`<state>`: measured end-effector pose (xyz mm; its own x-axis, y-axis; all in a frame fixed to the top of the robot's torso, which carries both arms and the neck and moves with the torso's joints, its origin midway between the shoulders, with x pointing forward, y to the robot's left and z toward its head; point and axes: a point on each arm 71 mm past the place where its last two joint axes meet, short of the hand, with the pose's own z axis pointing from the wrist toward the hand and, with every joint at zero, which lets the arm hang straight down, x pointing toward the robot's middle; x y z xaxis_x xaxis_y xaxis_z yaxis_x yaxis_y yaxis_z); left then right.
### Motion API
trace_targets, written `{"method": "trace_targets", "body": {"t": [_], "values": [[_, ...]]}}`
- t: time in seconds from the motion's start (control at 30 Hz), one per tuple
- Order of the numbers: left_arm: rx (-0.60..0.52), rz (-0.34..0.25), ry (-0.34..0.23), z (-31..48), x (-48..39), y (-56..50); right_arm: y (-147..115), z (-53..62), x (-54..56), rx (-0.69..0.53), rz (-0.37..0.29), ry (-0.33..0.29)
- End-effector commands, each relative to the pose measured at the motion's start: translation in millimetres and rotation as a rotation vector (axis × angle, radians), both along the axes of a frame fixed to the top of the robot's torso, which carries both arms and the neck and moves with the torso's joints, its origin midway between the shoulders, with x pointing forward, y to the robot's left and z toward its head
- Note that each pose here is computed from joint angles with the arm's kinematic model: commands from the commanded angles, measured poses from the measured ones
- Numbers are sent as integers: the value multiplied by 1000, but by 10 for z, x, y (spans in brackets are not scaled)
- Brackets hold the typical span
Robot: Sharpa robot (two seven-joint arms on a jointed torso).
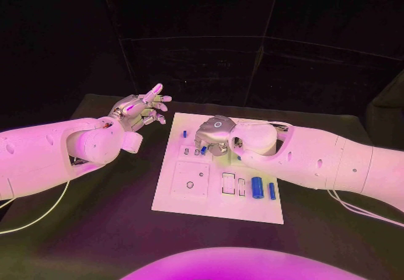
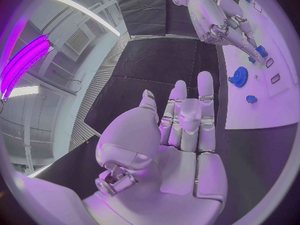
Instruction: Assemble the parts on the task board
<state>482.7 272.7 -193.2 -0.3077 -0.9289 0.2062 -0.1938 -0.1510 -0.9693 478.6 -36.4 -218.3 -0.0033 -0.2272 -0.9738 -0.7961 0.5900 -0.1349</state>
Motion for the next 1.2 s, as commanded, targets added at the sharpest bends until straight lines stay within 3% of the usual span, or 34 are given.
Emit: {"method": "trace_targets", "body": {"t": [0.03, 0.3, 0.47, 0.57, 0.67, 0.87, 0.97, 1.03, 1.2], "values": [[-8, -14, 0, 11, 2, -13, 3, 53, -16, 43, 15, -35], [-2, -16, -1, 6, 18, -9, -114, 151, -57, 160, 22, -88], [70, -49, -29, 2, 29, -21, -303, 259, -126, 345, 26, -37], [155, -88, -53, -8, 40, -35, -484, 306, -146, 466, -14, 78], [264, -144, -66, -31, 47, -60, -702, 336, -134, 584, -95, 227], [519, -299, -29, -51, 108, -179, -1143, 331, -90, 773, -274, 511], [649, -365, -20, -42, 147, -243, -1300, 330, -78, 840, -331, 589], [803, -424, -12, -12, 215, -323, -1461, 339, -67, 904, -383, 641], [1032, -500, 13, 36, 339, -473, -1641, 355, -48, 984, -439, 678]]}}
